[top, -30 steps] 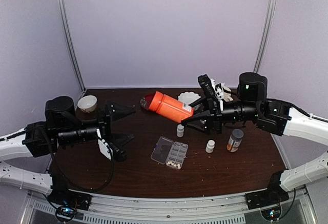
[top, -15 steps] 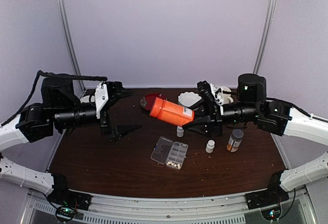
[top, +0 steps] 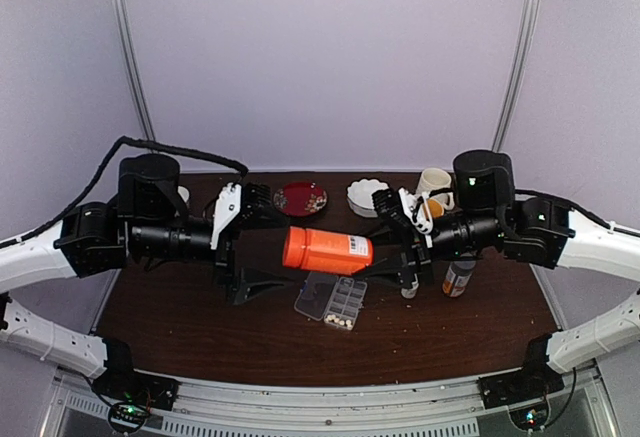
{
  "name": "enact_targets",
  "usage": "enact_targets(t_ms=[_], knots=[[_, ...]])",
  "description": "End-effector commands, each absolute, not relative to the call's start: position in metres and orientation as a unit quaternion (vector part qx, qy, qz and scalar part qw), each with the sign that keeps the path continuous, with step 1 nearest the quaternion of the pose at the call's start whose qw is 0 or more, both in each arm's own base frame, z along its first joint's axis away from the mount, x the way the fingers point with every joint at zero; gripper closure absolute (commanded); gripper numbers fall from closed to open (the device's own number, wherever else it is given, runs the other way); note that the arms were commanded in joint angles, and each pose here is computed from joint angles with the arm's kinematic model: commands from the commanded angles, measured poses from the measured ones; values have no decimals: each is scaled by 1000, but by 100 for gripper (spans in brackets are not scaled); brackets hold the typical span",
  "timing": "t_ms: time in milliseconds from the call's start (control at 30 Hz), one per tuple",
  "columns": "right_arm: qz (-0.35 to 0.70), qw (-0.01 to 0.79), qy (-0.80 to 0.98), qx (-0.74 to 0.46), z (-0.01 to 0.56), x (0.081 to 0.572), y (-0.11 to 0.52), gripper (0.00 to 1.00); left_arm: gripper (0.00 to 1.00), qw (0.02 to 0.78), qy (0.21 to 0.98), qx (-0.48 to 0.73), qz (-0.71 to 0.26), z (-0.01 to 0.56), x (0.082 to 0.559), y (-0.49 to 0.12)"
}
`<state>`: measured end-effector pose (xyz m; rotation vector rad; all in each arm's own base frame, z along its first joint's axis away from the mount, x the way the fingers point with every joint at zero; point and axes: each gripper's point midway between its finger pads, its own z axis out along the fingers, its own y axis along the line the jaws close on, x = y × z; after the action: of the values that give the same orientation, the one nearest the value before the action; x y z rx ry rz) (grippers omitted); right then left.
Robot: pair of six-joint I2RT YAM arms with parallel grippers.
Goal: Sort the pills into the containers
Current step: Screw the lid of the pill bottle onto the pill bottle.
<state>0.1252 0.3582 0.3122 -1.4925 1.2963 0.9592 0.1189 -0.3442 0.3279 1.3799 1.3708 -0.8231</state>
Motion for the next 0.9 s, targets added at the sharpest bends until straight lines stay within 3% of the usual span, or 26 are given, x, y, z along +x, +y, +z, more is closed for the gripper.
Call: enact_targets(t_ms=[0, 167, 367, 500, 867], knots=[[371, 482, 509, -610, 330, 128, 362, 100, 3, 495, 548, 567, -365, 345, 113, -348], [370, 482, 505, -613, 331, 127, 364, 100, 10, 492, 540, 574, -369, 347, 110, -349], [366, 472, 508, -620, 324, 126, 366, 100, 6, 495, 529, 577, -378, 348, 106, -349], [364, 473, 508, -621, 324, 126, 366, 100, 9, 498, 522, 579, -379, 349, 105, -350], [365, 474, 510, -618, 325, 127, 367, 100, 32, 494, 520, 589, -374, 344, 106, -355]])
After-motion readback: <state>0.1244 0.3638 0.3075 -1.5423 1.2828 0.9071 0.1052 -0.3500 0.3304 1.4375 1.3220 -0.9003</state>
